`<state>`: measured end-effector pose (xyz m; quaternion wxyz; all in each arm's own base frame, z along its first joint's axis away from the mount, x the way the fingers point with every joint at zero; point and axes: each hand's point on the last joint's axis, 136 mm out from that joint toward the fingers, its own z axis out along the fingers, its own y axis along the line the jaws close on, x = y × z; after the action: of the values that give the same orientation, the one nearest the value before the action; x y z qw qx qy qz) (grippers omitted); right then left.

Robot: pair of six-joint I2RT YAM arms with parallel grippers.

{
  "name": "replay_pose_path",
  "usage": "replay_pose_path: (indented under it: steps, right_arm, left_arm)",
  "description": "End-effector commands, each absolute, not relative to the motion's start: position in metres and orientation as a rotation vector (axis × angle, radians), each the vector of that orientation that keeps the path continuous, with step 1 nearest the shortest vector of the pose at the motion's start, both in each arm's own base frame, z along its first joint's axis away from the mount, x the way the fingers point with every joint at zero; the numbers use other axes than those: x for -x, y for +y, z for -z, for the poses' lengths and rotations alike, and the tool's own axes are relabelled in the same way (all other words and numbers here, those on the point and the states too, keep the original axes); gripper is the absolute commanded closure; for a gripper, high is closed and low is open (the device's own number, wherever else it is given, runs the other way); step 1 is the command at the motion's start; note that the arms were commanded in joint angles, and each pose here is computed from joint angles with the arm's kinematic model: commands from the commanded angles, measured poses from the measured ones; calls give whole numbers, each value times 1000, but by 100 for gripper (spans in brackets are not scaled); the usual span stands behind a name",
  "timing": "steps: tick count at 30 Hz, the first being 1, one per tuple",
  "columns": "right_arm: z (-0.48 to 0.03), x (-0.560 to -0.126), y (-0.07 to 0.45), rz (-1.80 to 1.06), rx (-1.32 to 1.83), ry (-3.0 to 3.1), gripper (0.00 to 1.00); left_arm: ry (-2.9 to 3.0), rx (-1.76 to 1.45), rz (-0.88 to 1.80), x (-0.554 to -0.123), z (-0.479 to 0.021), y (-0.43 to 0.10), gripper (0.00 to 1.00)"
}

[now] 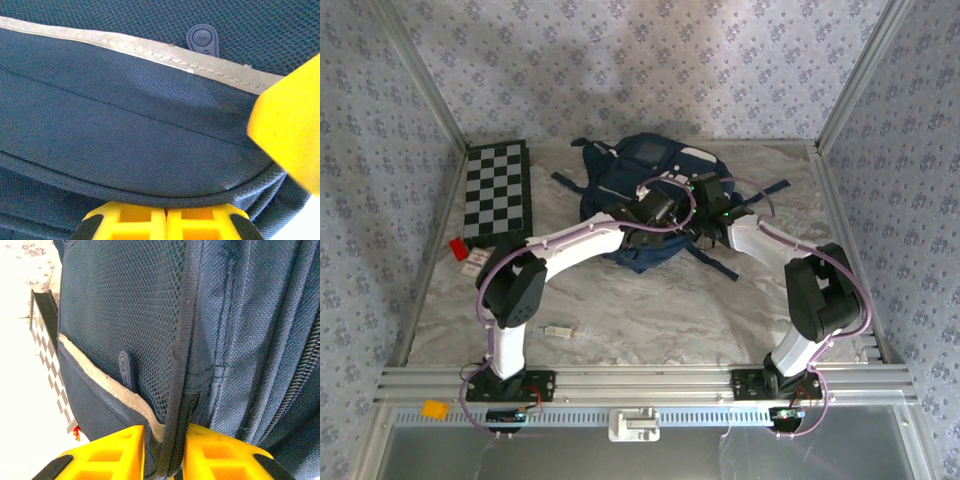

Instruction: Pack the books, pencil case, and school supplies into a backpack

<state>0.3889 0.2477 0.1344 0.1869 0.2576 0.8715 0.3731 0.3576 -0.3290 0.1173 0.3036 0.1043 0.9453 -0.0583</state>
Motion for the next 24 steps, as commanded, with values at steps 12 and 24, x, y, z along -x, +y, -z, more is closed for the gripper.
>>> replay_pose_path:
  steps: [12,24]
  right_arm:
    - [-141,-381,222,-931,-559,2500,100]
    - [-160,-403,139,-731,-492,2550,100]
  left_arm:
    - [2523,-173,-32,-342,-123,-243,100]
    - [2462,-277,189,-360,-120,-217,100]
